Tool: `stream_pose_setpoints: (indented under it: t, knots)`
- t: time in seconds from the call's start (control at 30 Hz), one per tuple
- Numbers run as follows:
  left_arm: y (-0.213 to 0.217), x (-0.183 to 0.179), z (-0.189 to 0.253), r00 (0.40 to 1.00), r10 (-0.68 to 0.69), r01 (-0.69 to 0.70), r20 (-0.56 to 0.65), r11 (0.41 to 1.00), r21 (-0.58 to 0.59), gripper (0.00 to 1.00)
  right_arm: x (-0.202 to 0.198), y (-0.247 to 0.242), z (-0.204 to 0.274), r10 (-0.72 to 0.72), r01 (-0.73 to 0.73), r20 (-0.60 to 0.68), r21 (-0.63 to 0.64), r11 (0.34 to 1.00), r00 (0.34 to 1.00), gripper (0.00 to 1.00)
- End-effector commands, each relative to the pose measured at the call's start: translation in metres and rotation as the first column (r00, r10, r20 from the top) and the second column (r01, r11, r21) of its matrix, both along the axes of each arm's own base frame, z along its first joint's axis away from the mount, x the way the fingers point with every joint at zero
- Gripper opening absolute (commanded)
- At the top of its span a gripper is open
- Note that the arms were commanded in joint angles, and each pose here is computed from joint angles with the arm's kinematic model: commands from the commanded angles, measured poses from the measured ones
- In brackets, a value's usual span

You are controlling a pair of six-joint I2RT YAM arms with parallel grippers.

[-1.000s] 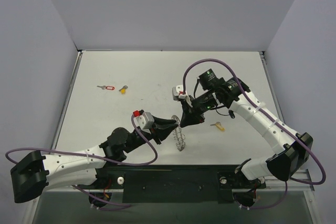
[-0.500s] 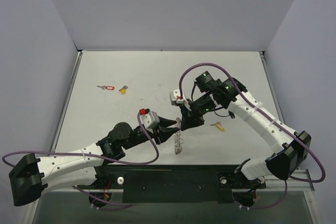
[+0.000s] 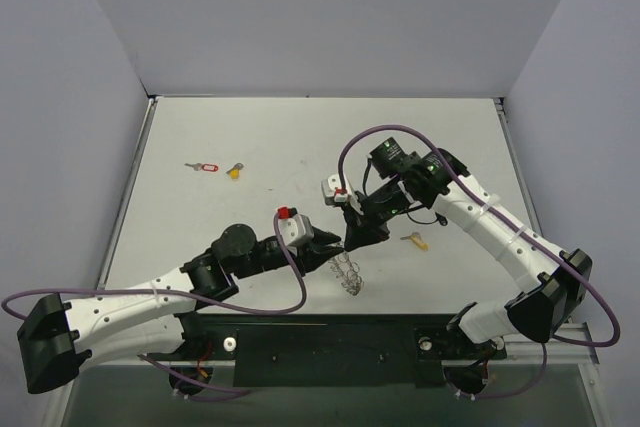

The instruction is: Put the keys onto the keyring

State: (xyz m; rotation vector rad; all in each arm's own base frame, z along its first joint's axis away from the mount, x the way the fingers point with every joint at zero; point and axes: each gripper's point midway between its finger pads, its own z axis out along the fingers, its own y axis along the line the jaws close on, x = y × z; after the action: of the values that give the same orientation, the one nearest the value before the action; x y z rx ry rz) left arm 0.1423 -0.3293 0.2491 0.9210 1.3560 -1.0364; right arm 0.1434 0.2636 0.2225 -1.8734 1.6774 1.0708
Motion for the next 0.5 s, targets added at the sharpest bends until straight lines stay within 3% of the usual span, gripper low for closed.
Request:
stream_pose_setpoints:
  t: [0.0,0.47]
  knots:
    - [-0.0028,-0.0004,0.0170,0.999,-0.026,0.026,0.038,1.000,0.009,0.36,-0.0021,0.0038,0.0097,0.028,-0.028,0.008,0.018,0.999,1.000,0.00]
    - [-0.0022,0.0054,0.0152,0.998,-0.013,0.008,0.059,0.996,0.090,0.30,-0.0060,0.0028,0.0076,0.048,-0.048,0.010,0.003,0.999,0.999,0.00]
